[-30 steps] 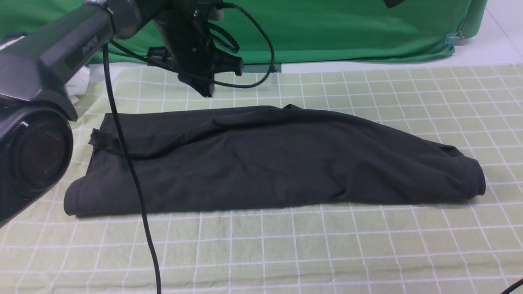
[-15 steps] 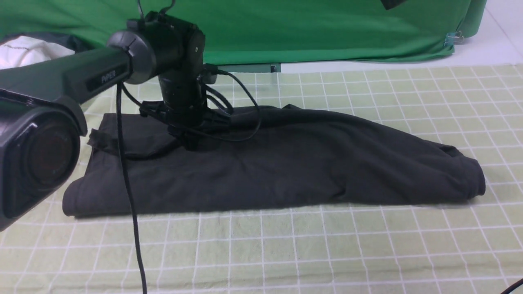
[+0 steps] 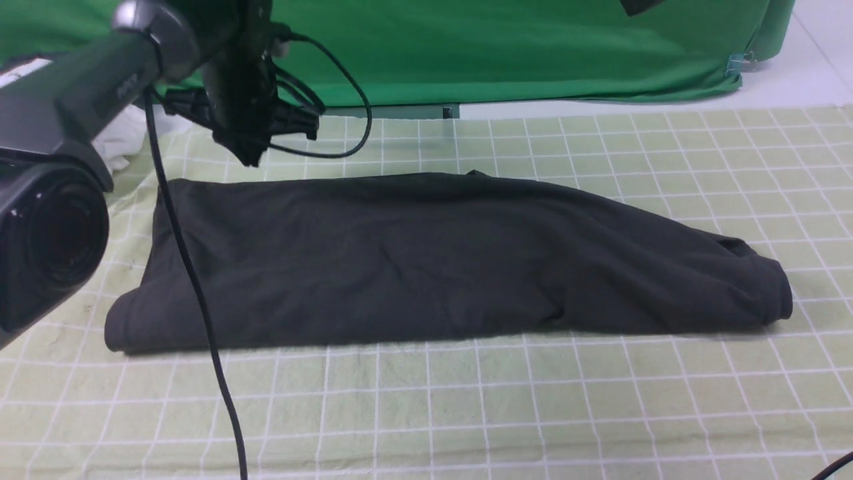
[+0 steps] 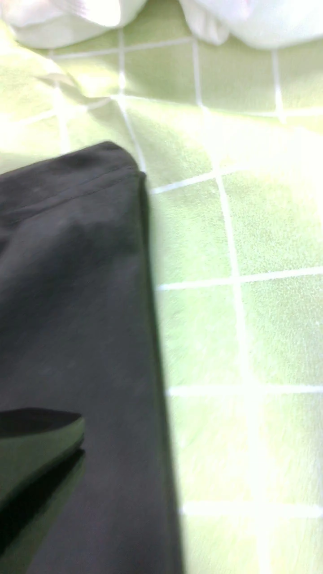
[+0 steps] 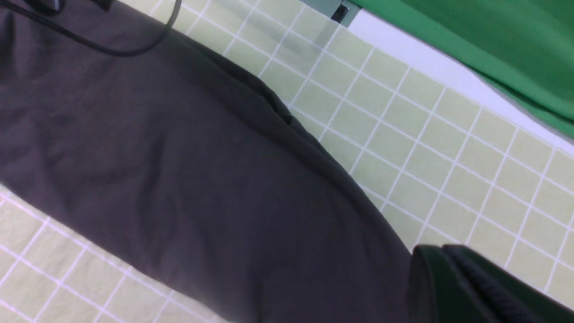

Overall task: Fold a long-sleeved shirt over a green coffee tablecloth.
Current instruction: 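Pull the folded dark garment lengthwise by its ends to straighten it flat on the table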

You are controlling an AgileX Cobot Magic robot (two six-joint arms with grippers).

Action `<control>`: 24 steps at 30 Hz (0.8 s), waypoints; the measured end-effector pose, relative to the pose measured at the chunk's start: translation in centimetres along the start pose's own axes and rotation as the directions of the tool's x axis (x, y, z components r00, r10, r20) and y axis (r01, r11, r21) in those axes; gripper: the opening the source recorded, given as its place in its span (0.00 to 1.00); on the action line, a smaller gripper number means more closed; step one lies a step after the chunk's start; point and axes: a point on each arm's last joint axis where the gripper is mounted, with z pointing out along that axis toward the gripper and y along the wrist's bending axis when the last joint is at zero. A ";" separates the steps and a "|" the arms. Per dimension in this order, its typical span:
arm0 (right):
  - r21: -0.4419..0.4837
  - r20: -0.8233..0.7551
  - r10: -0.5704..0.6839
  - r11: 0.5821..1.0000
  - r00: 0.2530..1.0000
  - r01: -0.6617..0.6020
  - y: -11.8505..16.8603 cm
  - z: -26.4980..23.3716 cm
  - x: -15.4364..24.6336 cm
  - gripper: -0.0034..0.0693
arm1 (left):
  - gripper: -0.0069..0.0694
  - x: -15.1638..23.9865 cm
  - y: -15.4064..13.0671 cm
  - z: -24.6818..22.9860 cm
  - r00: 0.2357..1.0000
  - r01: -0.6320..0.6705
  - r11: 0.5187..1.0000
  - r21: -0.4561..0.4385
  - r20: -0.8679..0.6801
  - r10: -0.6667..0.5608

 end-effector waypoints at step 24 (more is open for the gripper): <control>0.211 -0.370 0.454 0.891 0.811 -0.402 -13.4 9.9 14.3 0.58 | 0.10 16.4 -1.2 0.5 0.992 0.046 0.982 0.184 -0.125 -0.023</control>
